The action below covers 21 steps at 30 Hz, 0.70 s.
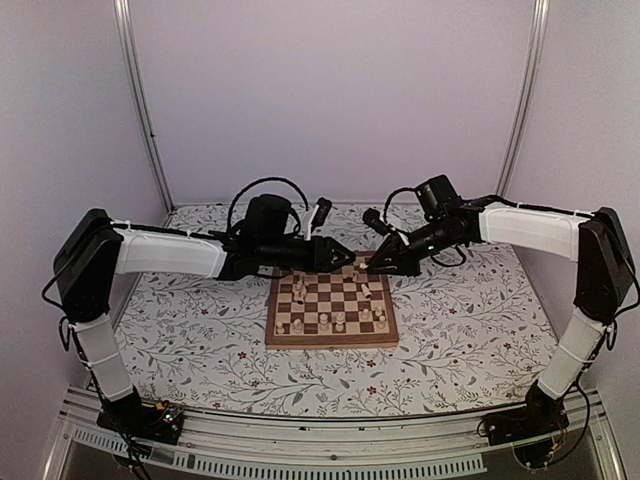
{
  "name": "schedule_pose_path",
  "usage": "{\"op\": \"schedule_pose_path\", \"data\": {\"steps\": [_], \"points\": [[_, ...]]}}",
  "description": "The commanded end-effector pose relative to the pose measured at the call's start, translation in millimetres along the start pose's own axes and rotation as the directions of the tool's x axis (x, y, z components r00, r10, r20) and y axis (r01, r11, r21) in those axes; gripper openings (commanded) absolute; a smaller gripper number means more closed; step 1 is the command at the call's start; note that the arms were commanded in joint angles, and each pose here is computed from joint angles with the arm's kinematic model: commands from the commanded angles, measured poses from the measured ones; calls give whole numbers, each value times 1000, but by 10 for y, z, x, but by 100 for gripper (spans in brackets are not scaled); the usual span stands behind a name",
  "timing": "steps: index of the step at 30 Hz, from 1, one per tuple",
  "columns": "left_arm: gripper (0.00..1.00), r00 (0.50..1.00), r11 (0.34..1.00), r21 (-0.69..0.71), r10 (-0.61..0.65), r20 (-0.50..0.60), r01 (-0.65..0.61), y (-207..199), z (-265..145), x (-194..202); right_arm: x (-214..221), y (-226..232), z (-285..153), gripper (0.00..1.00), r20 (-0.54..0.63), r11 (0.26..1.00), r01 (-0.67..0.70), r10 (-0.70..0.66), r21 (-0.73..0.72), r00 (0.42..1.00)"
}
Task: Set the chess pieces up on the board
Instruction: Place the chess piece on the chessboard.
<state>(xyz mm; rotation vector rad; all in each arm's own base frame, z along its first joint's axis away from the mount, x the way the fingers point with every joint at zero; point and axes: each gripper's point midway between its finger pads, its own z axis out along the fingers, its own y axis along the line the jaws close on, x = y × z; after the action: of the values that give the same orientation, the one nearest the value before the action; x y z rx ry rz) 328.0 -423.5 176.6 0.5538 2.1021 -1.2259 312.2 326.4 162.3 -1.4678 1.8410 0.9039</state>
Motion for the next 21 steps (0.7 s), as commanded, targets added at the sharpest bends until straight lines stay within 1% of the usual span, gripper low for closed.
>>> {"op": "schedule_pose_path", "data": {"steps": [1, 12, 19, 21], "points": [[44, 998, 983, 174, -65, 0, 64, -193, 70, -16, -124, 177, -66, 13, 51, 998, 38, -35, -55, 998], [34, 991, 958, 256, -111, -71, 125, -309, 247, 145, -140, 219, -68, 14, 62, 996, 36, -31, -79, 998], [25, 987, 942, 302, -122, -101, 147, -388, 295, 182, -129, 208, -59, 15, 58, 997, 33, -28, -75, 998], [21, 987, 939, 311, -121, -106, 148, -411, 303, 185, -131, 205, -61, 15, 60, 997, 32, -28, -75, 998]]}}
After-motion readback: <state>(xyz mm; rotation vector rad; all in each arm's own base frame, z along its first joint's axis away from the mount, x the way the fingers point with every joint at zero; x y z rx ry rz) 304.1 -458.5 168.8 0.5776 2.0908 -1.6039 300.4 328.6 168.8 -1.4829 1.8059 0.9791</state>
